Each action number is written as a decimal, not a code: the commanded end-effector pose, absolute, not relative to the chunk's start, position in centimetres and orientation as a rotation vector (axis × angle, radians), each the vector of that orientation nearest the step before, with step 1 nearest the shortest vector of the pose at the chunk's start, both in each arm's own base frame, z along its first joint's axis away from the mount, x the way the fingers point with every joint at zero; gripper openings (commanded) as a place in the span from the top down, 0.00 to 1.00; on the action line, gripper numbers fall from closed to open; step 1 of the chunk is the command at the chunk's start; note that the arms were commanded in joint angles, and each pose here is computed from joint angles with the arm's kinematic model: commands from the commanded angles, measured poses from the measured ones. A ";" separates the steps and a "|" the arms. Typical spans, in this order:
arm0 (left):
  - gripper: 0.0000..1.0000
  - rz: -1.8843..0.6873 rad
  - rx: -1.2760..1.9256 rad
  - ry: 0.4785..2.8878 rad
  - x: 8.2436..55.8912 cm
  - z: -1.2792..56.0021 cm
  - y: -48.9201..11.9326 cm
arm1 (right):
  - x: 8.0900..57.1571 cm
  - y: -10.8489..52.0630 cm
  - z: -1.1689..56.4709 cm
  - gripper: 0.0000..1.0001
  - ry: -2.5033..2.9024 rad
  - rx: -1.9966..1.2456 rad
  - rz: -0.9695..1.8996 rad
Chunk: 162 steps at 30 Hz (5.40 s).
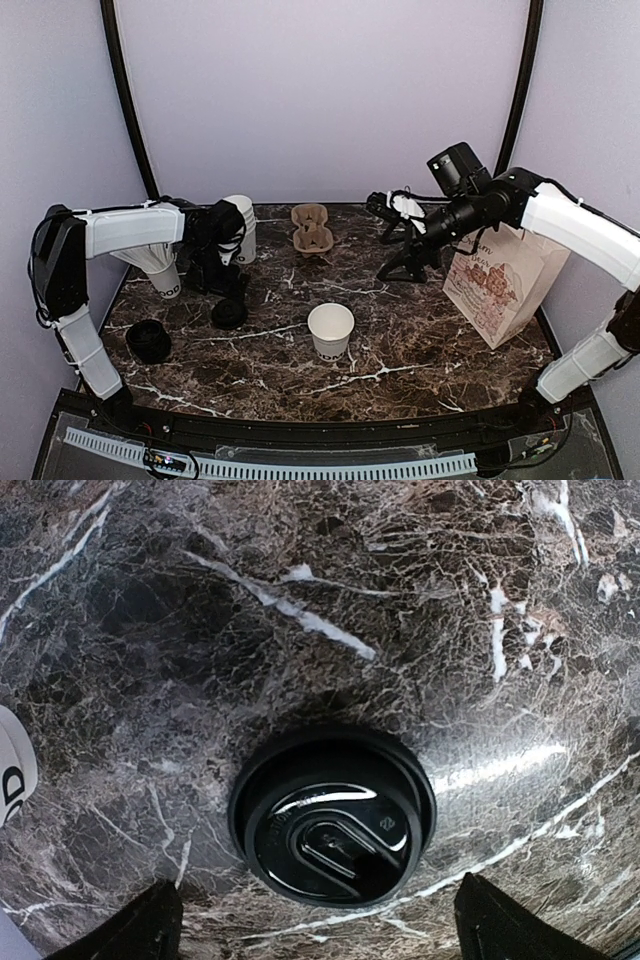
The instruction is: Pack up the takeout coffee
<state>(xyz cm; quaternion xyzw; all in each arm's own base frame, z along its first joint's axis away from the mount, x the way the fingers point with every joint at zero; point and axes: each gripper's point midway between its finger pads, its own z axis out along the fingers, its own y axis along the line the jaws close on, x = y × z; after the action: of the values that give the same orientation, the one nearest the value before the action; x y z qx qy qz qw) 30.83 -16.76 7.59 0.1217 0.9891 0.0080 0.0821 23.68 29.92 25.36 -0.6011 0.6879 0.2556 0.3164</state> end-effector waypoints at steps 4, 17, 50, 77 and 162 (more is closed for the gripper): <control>0.05 -0.150 0.139 3.043 29.3 5.8 -18.2 | 23.6 30.7 25.0 0.09 1.790 -1.600 0.738; 0.09 0.009 0.025 3.067 29.7 3.7 -16.7 | 22.8 30.9 24.5 0.09 1.785 -1.610 0.806; 0.32 -0.196 0.685 2.675 30.4 18.5 -26.7 | 24.5 30.1 22.5 0.08 1.867 -1.550 0.812; 0.31 -0.152 1.486 2.436 22.3 16.7 -39.6 | 28.0 24.5 20.6 0.07 1.969 -1.261 0.855; 0.01 -0.632 0.793 2.439 24.8 22.6 -36.6 | 24.7 29.5 18.4 0.20 2.037 -1.236 1.238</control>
<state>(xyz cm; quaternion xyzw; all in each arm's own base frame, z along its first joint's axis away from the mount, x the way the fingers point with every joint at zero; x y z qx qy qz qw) 24.25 -36.51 21.10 0.4074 0.8762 -0.1110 0.2323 26.45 27.01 19.25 -0.4535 0.7464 0.4063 0.2686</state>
